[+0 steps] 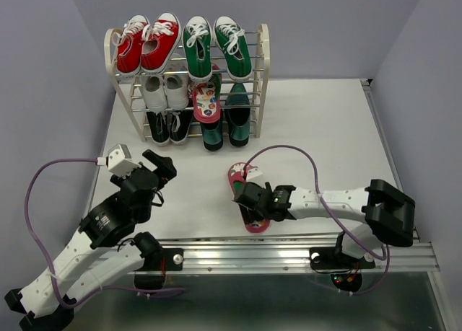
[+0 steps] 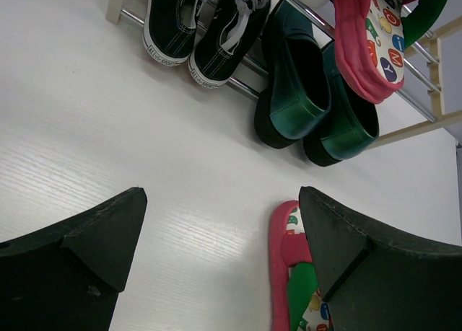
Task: Place and organize the shoes onto the shoe shelf
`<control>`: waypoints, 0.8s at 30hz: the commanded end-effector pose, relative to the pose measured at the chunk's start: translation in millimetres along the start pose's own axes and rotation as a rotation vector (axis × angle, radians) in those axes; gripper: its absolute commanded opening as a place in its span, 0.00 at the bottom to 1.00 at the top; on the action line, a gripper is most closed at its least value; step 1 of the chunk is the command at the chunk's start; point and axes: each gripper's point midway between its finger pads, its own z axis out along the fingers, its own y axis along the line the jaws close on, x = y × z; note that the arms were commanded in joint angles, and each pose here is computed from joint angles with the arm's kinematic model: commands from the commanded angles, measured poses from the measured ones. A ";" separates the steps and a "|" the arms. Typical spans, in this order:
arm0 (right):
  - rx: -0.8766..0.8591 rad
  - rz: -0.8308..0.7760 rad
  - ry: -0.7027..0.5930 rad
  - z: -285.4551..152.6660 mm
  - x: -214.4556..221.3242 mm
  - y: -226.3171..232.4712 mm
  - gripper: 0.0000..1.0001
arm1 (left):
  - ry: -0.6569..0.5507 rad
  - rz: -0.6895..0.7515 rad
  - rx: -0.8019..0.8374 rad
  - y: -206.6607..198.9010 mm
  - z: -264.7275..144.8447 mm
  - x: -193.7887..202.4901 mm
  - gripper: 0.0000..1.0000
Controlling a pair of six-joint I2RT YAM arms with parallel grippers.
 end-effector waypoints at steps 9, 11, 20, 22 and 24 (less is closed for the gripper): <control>0.002 0.033 -0.433 -97.4 -134.0 -21.8 0.01 | -0.042 -0.020 -0.002 1.4 0.6 -8.1 0.99; -0.002 0.058 -0.455 -104.8 -149.9 -28.5 0.01 | -0.036 -0.016 -0.003 2.1 1.3 -5.5 0.99; 0.054 0.121 -0.608 -128.7 -231.2 -41.6 0.01 | -0.023 0.000 -0.002 -1.6 4.0 -2.0 0.99; 0.044 0.136 -0.634 -132.2 -248.1 -38.1 0.01 | -0.024 -0.003 0.001 -2.0 3.8 -2.1 0.99; 0.051 0.144 -0.631 -121.9 -259.6 -39.7 0.01 | -0.023 -0.005 0.005 -2.4 3.3 -2.4 0.99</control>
